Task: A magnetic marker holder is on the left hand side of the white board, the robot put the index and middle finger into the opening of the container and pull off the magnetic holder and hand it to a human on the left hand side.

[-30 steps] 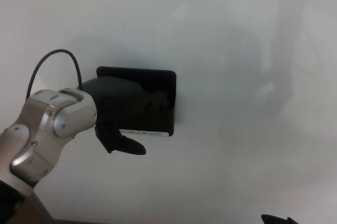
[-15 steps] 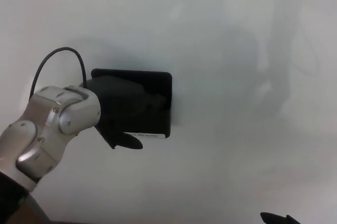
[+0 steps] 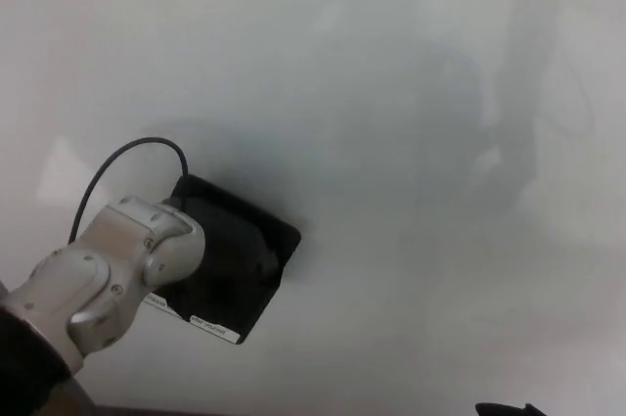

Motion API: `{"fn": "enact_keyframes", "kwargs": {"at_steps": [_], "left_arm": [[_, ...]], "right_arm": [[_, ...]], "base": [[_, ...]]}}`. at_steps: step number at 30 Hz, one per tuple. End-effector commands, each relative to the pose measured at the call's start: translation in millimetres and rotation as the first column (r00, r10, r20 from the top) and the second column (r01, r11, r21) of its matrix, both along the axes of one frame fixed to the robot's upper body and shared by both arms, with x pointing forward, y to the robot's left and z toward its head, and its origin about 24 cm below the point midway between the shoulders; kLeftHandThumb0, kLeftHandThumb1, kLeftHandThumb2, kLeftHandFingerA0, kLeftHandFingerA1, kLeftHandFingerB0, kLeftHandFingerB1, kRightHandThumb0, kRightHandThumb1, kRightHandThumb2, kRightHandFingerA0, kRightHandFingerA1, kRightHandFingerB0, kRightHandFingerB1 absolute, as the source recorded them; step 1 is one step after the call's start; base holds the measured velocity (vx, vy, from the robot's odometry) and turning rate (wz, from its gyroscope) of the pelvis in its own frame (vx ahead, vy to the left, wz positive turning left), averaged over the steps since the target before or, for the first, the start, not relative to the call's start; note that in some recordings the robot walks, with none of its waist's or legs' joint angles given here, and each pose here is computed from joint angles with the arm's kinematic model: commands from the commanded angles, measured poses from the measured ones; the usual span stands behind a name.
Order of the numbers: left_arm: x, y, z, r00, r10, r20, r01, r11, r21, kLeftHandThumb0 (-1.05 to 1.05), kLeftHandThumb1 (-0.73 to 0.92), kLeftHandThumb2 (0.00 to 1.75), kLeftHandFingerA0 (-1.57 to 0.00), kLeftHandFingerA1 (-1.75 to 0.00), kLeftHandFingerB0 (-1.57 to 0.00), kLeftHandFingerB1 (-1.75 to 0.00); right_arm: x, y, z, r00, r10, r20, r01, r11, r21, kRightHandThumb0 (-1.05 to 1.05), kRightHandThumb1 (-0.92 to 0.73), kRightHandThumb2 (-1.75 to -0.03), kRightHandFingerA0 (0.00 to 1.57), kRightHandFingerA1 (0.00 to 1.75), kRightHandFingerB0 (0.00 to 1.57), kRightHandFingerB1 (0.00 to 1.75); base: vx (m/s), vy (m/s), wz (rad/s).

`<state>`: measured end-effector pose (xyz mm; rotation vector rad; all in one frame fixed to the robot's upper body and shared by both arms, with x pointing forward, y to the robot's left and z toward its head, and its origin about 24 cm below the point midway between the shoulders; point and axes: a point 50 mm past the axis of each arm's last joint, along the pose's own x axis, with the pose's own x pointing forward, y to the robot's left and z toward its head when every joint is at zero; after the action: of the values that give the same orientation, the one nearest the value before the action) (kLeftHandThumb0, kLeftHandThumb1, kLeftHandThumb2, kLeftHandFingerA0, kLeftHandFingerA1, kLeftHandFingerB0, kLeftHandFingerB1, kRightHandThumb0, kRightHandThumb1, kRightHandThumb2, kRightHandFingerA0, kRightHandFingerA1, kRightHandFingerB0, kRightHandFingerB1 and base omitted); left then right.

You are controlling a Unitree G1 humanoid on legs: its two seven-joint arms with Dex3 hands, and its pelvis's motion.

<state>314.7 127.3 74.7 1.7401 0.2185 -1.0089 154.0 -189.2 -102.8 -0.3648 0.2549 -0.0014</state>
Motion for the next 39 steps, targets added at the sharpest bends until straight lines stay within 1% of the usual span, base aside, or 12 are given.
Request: {"fn": "enact_keyframes", "kwargs": {"at_steps": [1, 4, 9, 12, 16, 21, 24, 27, 29, 32, 35, 39], "left_arm": [[6, 9, -2, 0.999, 0.053, -0.005, -0.053, 0.995, 0.082, -0.34, 0.77, 0.67, -0.67, -1.57, -0.67, -1.4], [7, 16, -4, 0.995, 0.097, -0.038, -0.094, 0.994, 0.063, -0.21, 0.75, 0.59, -0.67, -1.74, -0.51, -1.63], [6, 22, -4, 0.993, 0.091, -0.074, -0.091, 0.996, -0.002, -0.15, 0.68, 0.68, -0.74, -1.7, -0.59, -1.6], [6, 27, -4, 0.979, 0.14, -0.148, -0.153, 0.985, -0.077, -0.17, 0.64, 0.96, -0.69, -1.67, -0.71, -1.51], [2, 40, -3, 0.926, 0.195, -0.324, -0.282, 0.926, -0.249, -0.18, 0.68, 0.93, -0.93, -1.59, -0.77, -1.43], [-8, 52, -4, 0.847, 0.152, -0.509, -0.396, 0.82, -0.413, -0.22, 0.66, 0.91, -0.91, -1.6, -0.76, -1.38], [-22, 56, -4, 0.715, 0.061, -0.697, -0.561, 0.645, -0.519, -0.11, 0.64, 0.92, -0.93, -1.61, -0.75, -1.41], [-37, 57, -7, 0.592, -0.033, -0.805, -0.69, 0.496, -0.527, -0.17, 0.73, 0.67, -0.97, -1.56, -0.84, -1.34], [-50, 56, -12, 0.505, -0.121, -0.854, -0.765, 0.395, -0.508, -0.17, 0.76, 0.62, -0.91, -1.61, -0.76, -1.44], [-65, 52, -15, 0.42, -0.276, -0.864, -0.825, 0.281, -0.49, -0.16, 0.76, 0.66, -0.9, -1.59, -0.76, -1.39], [-82, 45, -25, 0.311, -0.5, -0.808, -0.9, 0.118, -0.42, -0.18, 0.72, 0.64, -0.91, -1.45, -0.95, -1.0], [-94, 43, -31, 0.307, -0.589, -0.748, -0.925, 0.0, -0.379, -0.21, 0.73, 0.61, -0.95, -1.48, -0.93, -1.02]], "right_arm": [[0, -4, 0, 1.0, -0.007, -0.004, 0.007, 1.0, -0.028, -0.49, -0.64, -0.61, 0.78, 0.54, 0.62, 0.47], [1, -4, 0, 1.0, 0.002, 0.0, -0.002, 0.999, -0.036, -0.49, -0.64, -0.61, 0.78, 0.55, 0.62, 0.47], [2, -3, 1, 1.0, 0.004, 0.003, -0.004, 0.999, -0.044, -0.49, -0.63, -0.61, 0.79, 0.55, 0.62, 0.48], [3, -3, 1, 1.0, 0.005, 0.002, -0.005, 0.999, -0.045, -0.48, -0.67, -0.6, 0.79, 0.54, 0.65, 0.47], [2, -1, 0, 1.0, 0.016, 0.003, -0.016, 0.999, -0.049, -0.47, -0.66, -0.6, 0.81, 0.54, 0.66, 0.47], [-1, -2, 0, 1.0, 0.026, 0.004, -0.025, 0.998, -0.056, -0.47, -0.66, -0.6, 0.81, 0.54, 0.66, 0.48], [1, -3, 1, 1.0, 0.026, 0.005, -0.026, 0.998, -0.054, -0.5, -0.67, -0.6, 0.79, 0.53, 0.66, 0.47], [3, -4, 2, 1.0, 0.029, 0.012, -0.028, 0.998, -0.057, -0.49, -0.67, -0.6, 0.8, 0.54, 0.66, 0.48], [2, -3, 2, 0.999, 0.029, 0.012, -0.029, 0.998, -0.057, -0.47, -0.67, -0.6, 0.81, 0.54, 0.66, 0.48], [3, -2, 2, 0.999, 0.031, 0.012, -0.03, 0.998, -0.055, -0.47, -0.66, -0.6, 0.81, 0.54, 0.66, 0.48], [1, 0, 1, 1.0, 0.028, 0.006, -0.028, 0.999, -0.045, -0.49, -0.67, -0.6, 0.82, 0.53, 0.67, 0.47], [-1, 1, 0, 1.0, 0.025, -0.001, -0.025, 0.999, -0.042, -0.49, -0.67, -0.6, 0.81, 0.53, 0.66, 0.48]], "base": [[0.0, 0.0, 0.0], [0.0, 0.0, 0.0], [0.0, 0.0, 0.0], [0.0, 0.0, 0.0], [0.0, 0.0, 0.0], [0.0, 0.0, 0.0], [0.0, 0.0, 0.0], [0.0, 0.0, 0.0], [0.0, 0.0, 0.0], [0.0, 0.0, 0.0], [0.0, 0.0, 0.0], [0.0, 0.0, 0.0]]}}
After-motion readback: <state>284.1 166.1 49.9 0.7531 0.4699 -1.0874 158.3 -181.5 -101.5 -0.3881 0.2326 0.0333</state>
